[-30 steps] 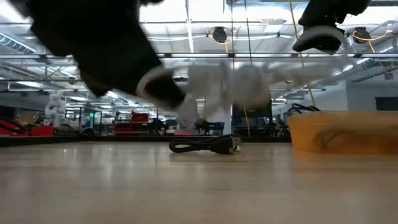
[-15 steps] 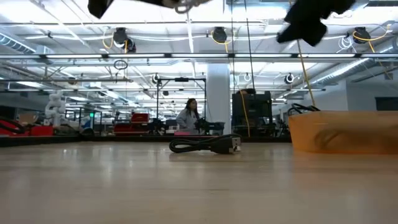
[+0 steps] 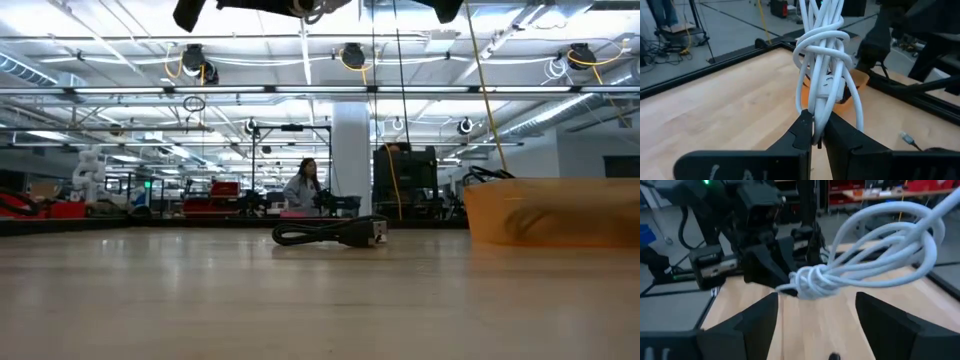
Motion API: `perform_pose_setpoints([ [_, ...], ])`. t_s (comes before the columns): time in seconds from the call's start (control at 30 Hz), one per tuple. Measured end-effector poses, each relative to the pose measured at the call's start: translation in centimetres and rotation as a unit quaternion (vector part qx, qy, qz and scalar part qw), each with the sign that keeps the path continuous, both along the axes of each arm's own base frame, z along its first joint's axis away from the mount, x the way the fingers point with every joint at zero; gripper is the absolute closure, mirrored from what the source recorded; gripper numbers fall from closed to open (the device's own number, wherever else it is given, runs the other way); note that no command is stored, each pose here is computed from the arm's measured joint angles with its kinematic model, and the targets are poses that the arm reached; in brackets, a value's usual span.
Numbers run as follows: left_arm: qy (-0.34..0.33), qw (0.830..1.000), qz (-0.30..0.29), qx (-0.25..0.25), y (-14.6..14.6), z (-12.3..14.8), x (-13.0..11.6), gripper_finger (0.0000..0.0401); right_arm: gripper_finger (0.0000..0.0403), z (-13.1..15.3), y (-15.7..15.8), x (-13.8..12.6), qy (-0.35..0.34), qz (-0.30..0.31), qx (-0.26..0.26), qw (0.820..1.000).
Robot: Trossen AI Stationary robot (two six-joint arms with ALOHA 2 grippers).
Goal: Pick and place USB-C Cables
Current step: Put the white charger cable into the bin
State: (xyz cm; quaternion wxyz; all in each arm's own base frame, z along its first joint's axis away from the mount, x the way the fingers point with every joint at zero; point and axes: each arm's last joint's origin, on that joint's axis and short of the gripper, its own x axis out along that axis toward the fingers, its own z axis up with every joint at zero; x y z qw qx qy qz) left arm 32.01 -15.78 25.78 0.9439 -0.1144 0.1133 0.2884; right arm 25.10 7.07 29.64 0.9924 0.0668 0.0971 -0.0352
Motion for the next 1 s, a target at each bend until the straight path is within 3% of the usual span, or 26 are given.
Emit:
perform_pose_setpoints([
  [0.67, -0.017, 0.999, -0.031, 0.032, -0.7, 1.0, 0.4, 0.0367, 0.0137, 2.0, -1.2, 0.5, -0.103, -0.025, 0.026, 0.994],
  [0.83, -0.024, 0.998, -0.043, 0.049, -0.8, 1.4, 0.5, 0.0366, 0.0175, 1.9, -1.2, 0.5, -0.096, -0.024, 0.024, 0.995],
  [1.0, -0.035, 0.995, -0.065, 0.062, -0.8, 2.0, 0.9, 0.0366, 0.0252, 2.0, -1.2, 0.5, -0.101, -0.022, 0.026, 0.994],
])
